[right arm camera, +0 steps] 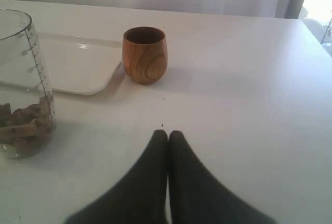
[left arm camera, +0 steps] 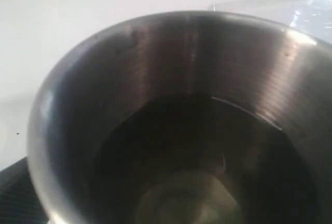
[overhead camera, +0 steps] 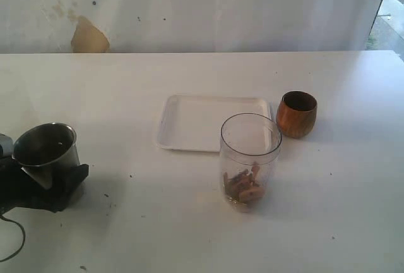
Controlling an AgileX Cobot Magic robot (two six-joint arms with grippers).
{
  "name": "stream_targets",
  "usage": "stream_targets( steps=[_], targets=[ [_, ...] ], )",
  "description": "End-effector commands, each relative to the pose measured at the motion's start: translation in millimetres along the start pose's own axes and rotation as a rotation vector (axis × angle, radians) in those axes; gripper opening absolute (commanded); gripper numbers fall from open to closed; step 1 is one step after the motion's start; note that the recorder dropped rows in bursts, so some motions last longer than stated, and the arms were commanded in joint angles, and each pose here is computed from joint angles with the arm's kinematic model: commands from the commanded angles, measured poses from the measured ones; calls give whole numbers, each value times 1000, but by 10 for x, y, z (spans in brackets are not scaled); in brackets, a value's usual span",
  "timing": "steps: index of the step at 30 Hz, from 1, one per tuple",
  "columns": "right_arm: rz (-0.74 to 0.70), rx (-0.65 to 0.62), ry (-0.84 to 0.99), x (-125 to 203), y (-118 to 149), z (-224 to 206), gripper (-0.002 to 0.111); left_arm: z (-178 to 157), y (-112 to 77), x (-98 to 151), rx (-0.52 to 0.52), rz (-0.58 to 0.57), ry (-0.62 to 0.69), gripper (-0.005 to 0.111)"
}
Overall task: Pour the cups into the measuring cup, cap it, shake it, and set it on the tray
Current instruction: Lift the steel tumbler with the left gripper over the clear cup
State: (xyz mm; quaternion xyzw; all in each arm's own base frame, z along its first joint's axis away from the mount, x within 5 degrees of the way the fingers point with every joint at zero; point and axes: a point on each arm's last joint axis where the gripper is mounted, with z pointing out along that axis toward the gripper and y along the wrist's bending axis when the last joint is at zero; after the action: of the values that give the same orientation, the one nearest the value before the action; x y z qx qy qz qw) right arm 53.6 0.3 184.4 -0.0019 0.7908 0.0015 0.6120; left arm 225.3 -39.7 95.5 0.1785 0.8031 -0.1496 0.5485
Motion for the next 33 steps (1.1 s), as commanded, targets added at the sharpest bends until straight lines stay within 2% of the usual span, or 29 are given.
stream_targets(
  steps=[1, 23, 25, 27, 33],
  targets=[
    [7, 5, 1, 20, -3, 4, 0, 8, -11, -14, 12, 7, -16, 105],
    [7, 5, 1, 20, -3, 4, 0, 8, -17, -14, 18, 9, -16, 103],
    [7, 5, 1, 20, -3, 4, 0, 8, -17, -14, 18, 9, -16, 95],
    [7, 5, 1, 20, -3, 4, 0, 8, -19, -14, 20, 10, -16, 79],
    [7, 5, 1, 20, -3, 4, 0, 7, -47, -12, 51, 21, -14, 15]
  ],
)
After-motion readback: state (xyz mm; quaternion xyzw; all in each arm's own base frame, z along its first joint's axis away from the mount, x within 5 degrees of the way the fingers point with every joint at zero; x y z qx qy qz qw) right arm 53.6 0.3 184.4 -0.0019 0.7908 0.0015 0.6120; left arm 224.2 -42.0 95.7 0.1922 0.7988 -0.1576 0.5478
